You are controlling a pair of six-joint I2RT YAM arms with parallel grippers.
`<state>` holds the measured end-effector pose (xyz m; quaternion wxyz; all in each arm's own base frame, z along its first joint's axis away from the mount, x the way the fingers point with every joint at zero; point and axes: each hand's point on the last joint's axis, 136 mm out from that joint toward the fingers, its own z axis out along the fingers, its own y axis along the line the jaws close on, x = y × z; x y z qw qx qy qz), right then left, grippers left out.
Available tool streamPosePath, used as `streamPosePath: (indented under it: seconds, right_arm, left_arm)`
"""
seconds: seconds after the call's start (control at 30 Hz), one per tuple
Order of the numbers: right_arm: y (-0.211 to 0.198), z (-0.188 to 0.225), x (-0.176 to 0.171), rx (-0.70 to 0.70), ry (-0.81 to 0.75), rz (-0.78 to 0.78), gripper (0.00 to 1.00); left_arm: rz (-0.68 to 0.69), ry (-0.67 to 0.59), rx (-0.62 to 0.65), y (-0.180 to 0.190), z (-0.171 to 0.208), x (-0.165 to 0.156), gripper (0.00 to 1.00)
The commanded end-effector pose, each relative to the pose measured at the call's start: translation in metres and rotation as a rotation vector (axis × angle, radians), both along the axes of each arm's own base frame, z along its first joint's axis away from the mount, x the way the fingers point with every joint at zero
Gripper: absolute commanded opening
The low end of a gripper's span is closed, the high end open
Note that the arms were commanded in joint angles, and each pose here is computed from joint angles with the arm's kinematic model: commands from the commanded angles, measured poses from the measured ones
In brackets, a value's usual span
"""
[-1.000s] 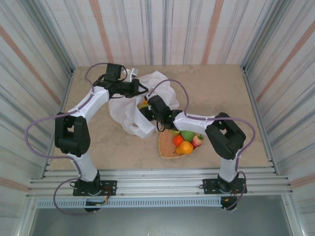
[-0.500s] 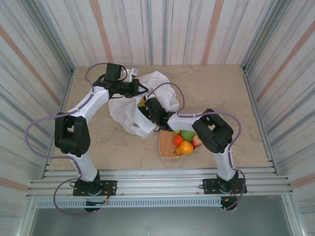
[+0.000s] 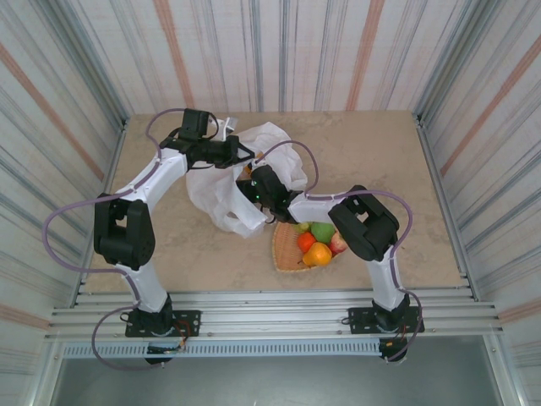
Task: Place the fruits into the plastic bag
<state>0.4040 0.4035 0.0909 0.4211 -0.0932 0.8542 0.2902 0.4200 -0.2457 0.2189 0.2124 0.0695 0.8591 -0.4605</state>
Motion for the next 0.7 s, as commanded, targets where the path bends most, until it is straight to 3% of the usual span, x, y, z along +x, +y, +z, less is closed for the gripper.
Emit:
streamPosePath:
  seconds: [0.0,0.67]
  right_arm:
    - [-0.001,0.027,0.0,0.032,-0.041,0.018,0.85]
    - [-0.082,0.049,-0.067,-0.337,-0.148,0.136,0.84]
  left_arm:
    - [-0.017,-0.018,-0.021,-0.004,0.01,-0.001,0.01]
    - [-0.002,-0.032,-0.017,0.006,0.011,0.004,0.0]
